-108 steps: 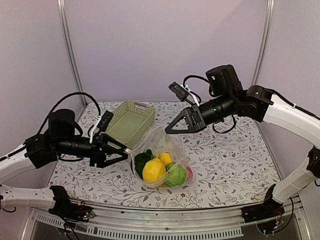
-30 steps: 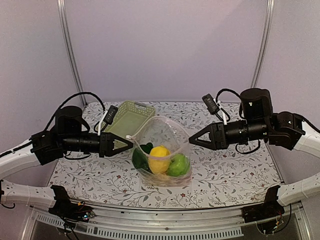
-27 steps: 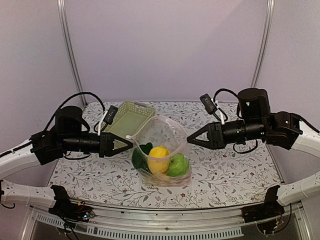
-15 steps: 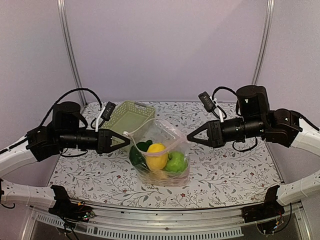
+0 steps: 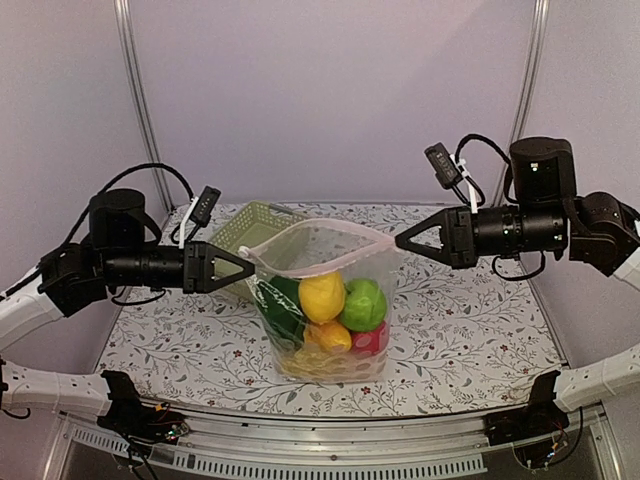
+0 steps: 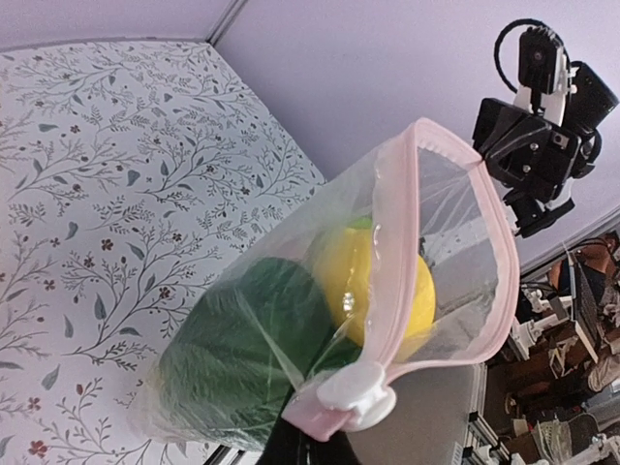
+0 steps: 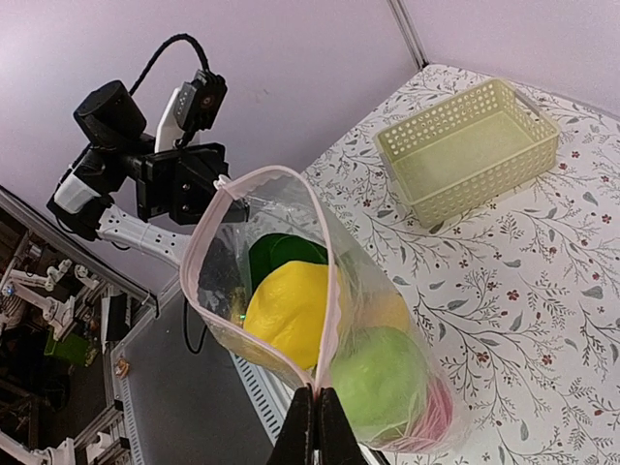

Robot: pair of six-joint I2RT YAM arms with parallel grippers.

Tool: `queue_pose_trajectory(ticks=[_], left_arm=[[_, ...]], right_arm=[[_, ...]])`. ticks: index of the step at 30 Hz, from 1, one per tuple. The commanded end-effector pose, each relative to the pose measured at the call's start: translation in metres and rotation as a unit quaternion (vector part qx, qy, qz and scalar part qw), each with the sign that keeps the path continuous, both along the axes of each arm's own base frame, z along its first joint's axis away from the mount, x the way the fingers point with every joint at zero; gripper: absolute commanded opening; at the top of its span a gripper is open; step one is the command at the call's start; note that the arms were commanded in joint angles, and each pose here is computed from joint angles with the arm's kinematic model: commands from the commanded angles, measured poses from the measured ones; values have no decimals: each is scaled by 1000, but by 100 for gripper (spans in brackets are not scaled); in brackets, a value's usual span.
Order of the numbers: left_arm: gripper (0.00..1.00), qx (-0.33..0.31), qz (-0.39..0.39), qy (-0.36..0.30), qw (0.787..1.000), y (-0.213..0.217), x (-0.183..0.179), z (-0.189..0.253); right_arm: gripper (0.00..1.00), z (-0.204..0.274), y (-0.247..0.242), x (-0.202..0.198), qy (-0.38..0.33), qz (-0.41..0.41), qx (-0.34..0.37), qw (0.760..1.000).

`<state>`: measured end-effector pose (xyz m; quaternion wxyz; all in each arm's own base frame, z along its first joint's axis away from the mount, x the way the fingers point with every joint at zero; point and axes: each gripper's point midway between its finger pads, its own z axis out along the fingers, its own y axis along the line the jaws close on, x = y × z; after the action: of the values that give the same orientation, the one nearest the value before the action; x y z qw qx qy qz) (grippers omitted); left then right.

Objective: Place the food in the zip-top bag and seal the zipper
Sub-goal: Adjust the zipper food storage bag at the center of the board, then hold the zipper from the zipper food storage bag.

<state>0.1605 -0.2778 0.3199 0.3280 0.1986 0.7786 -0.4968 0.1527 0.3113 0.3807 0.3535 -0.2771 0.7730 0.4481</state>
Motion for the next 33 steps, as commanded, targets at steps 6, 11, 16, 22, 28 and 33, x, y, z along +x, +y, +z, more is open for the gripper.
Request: queue_pose_trajectory(ticks=[6,11,16,22,28,33], left_arm=[[0,-25,-56,13,998,-13,-13,-26],[0,-21,-64,-5,998,-12,-15,-25],[0,-28,-65,-31,997,-8,-17,-17],[0,-32,-74,-34,996,-8,-20,-16],[0,-33,-73,-36,996,-6,-21,-13],[0,-33,-66,-33,997,-5,-20,-12]], right_arm=[[0,-48,-14,28,15,-90,-67,994],[35,-34,-14,30,15,-92,-70,993],[56,1,-5,26,-18,-53,-93,994],[65,26,35,16,-57,39,-99,993],[55,28,82,2,-89,98,-111,985],[60,17,115,-7,-122,100,-136,978]])
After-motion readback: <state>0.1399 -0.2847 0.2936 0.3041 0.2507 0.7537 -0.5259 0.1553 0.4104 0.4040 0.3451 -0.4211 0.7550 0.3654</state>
